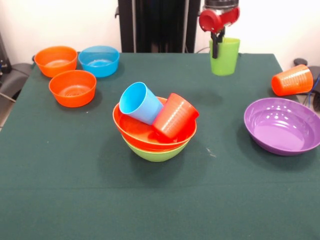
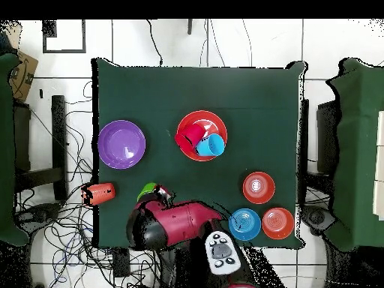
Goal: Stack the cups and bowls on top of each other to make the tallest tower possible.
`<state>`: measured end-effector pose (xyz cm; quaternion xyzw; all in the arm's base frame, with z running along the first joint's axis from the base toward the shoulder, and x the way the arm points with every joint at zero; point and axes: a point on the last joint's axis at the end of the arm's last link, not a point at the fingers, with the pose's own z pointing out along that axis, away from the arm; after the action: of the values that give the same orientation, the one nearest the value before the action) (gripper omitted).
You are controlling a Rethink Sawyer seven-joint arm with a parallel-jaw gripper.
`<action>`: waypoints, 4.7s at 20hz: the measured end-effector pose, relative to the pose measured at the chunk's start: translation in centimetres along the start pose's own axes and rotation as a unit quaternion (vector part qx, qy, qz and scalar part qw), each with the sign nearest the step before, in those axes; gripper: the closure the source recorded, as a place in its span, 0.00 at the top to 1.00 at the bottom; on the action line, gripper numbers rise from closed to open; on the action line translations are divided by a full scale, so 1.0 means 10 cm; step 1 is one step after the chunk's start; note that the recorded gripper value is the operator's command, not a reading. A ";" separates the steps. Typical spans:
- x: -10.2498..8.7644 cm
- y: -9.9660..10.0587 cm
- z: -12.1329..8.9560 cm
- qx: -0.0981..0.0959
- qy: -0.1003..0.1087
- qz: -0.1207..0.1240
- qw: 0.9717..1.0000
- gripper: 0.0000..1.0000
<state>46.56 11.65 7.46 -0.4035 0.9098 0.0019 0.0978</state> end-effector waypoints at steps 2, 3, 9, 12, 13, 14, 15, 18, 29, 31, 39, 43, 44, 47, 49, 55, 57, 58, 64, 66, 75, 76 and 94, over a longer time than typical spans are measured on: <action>-0.02 -0.15 -0.11 0.006 -0.005 0.008 1.000 0.00; -0.03 -0.18 -0.12 0.006 -0.005 0.009 1.000 0.00; -0.09 -0.50 -0.38 0.004 -0.010 0.033 0.999 0.00; -0.13 -0.59 -0.49 -0.001 -0.008 0.042 0.999 0.00; -0.16 -0.64 -0.54 -0.004 -0.007 0.045 0.999 0.00; -0.17 -0.66 -0.57 -0.005 -0.005 0.046 0.999 0.00; -0.19 -0.68 -0.61 -0.007 -0.004 0.047 0.999 0.00; -0.26 -0.75 -0.71 -0.012 -0.001 0.048 0.999 0.00; -0.49 -1.15 -0.96 -0.009 -0.010 0.048 0.999 0.00; -0.52 -1.26 -0.99 -0.007 -0.012 0.051 0.999 0.00; -0.62 -1.73 -1.16 0.000 -0.017 0.068 0.998 0.00; -0.64 -1.89 -1.22 0.001 -0.016 0.074 0.997 0.00; -0.65 -1.96 -1.25 0.000 -0.016 0.077 0.997 0.00; -0.69 -2.08 -1.29 -0.003 -0.017 0.081 0.997 0.00; -0.70 -2.16 -1.29 -0.006 -0.018 0.083 0.996 0.00; -0.71 -2.34 -1.23 0.005 -0.024 0.074 0.997 0.00; -0.70 -2.38 -1.21 0.007 -0.026 0.072 0.997 0.00; -0.70 -2.40 -1.20 0.008 -0.027 0.071 0.997 0.00; -0.68 -2.54 -1.16 0.019 -0.032 0.062 0.997 0.00; -0.68 -2.60 -1.15 0.025 -0.032 0.058 0.997 0.00; -0.62 -2.73 -1.16 0.047 -0.030 0.045 0.997 0.00; -0.61 -2.75 -1.16 0.049 -0.030 0.045 0.997 0.00; -0.62 -2.90 -1.03 0.056 -0.034 0.039 0.997 0.00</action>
<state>70.08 -4.18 20.86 -0.3610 0.9197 -0.0319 0.1511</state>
